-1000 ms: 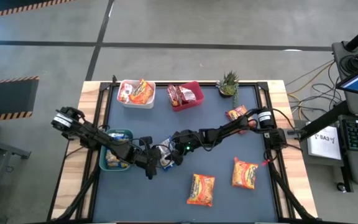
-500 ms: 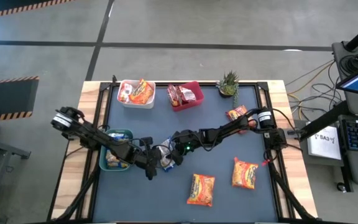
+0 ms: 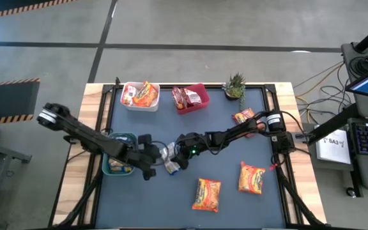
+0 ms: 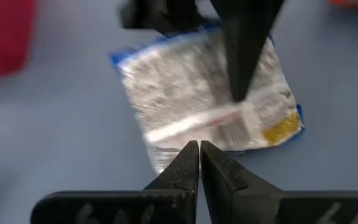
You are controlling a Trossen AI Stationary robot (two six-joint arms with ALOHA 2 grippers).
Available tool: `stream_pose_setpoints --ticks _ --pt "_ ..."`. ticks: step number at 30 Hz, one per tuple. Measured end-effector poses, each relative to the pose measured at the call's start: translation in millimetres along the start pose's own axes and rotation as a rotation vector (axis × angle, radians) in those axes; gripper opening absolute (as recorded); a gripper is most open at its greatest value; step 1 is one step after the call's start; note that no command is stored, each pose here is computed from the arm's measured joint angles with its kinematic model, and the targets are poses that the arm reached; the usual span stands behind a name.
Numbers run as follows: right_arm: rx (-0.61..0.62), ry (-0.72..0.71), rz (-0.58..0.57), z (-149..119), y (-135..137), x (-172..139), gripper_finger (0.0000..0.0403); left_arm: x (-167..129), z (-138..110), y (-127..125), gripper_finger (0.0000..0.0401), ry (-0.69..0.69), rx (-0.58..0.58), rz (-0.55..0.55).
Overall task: Sort Maruchan noodles
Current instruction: Stack the blue noodle pack on top of the blue noodle pack
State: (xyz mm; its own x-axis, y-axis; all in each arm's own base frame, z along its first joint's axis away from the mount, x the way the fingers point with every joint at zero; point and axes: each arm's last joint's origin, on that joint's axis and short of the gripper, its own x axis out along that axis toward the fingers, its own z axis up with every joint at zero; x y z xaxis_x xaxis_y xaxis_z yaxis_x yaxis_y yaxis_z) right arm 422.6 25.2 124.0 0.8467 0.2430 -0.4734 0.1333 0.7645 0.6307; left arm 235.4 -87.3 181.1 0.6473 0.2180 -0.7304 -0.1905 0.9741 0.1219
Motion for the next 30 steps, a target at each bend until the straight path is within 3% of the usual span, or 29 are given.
stream_pose_setpoints --ticks 10,17,25,30 --pt "-0.02 -0.021 -0.014 2.8 2.2 -2.4 0.0148 -55.7 15.0 24.0 0.0 -0.232 -0.033 0.104" --pt "-0.019 -0.033 -0.032 2.7 2.1 -2.3 0.0145 -71.0 18.3 33.0 0.0 -0.304 -0.075 0.136" --pt "-0.033 -0.043 -0.028 3.9 3.3 -2.6 0.0072 -71.2 19.0 34.3 0.0 -0.324 -0.091 0.187" --pt "-0.057 -0.047 -0.026 6.2 5.8 -5.1 0.0063 -75.5 19.5 38.1 0.0 -0.352 -0.108 0.243"
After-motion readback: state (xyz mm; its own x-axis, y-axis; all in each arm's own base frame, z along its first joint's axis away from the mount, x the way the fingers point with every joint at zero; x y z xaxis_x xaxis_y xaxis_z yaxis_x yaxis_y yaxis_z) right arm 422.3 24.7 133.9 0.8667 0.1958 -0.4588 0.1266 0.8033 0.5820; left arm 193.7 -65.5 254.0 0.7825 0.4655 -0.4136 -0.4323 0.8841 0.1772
